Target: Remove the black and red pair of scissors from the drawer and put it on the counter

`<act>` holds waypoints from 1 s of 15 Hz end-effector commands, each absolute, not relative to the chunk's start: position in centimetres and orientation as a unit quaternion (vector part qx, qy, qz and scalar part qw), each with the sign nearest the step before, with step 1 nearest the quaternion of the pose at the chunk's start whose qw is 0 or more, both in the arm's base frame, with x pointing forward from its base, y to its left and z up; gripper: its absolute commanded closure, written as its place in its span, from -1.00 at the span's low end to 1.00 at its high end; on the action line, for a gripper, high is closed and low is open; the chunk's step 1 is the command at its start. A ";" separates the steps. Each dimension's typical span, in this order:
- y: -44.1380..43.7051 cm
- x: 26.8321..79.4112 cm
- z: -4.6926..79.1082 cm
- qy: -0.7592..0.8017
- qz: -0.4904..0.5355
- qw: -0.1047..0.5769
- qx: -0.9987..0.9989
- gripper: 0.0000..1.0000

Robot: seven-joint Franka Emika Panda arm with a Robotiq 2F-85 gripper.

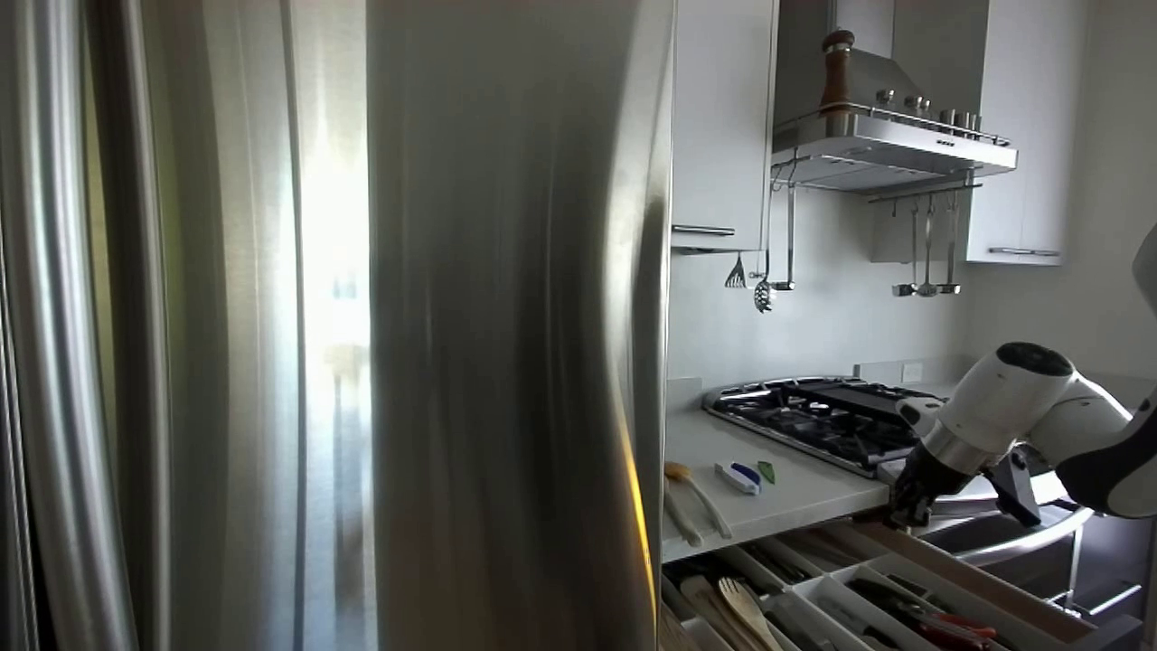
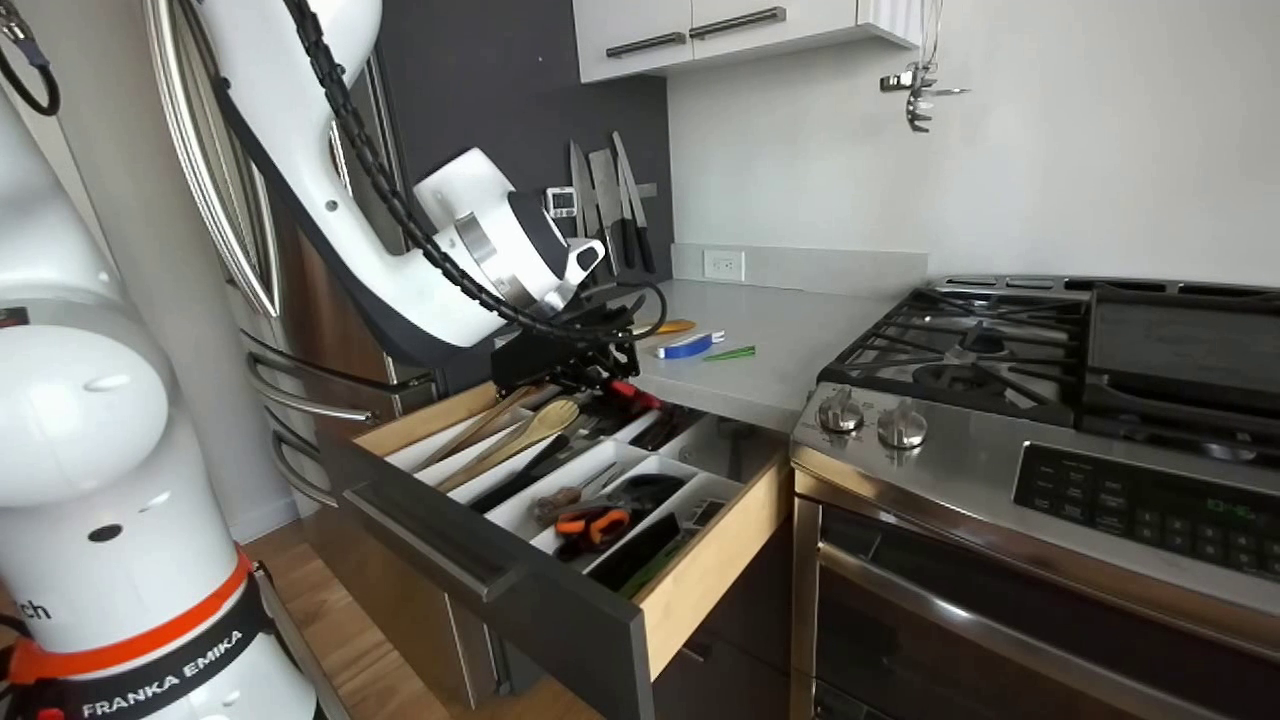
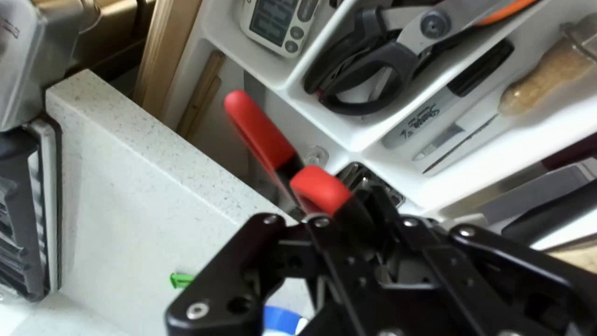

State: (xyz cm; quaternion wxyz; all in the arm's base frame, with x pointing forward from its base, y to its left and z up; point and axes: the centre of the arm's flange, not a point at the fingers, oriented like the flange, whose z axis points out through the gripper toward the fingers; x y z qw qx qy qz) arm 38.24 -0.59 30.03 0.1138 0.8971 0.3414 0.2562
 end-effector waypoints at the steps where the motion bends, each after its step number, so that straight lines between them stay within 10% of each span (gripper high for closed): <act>1: -1.6 37.2 35.5 0.330 0.312 0.073 0.888 0.97; 15: -4.8 34.6 42.4 0.293 0.476 -0.056 0.827 0.97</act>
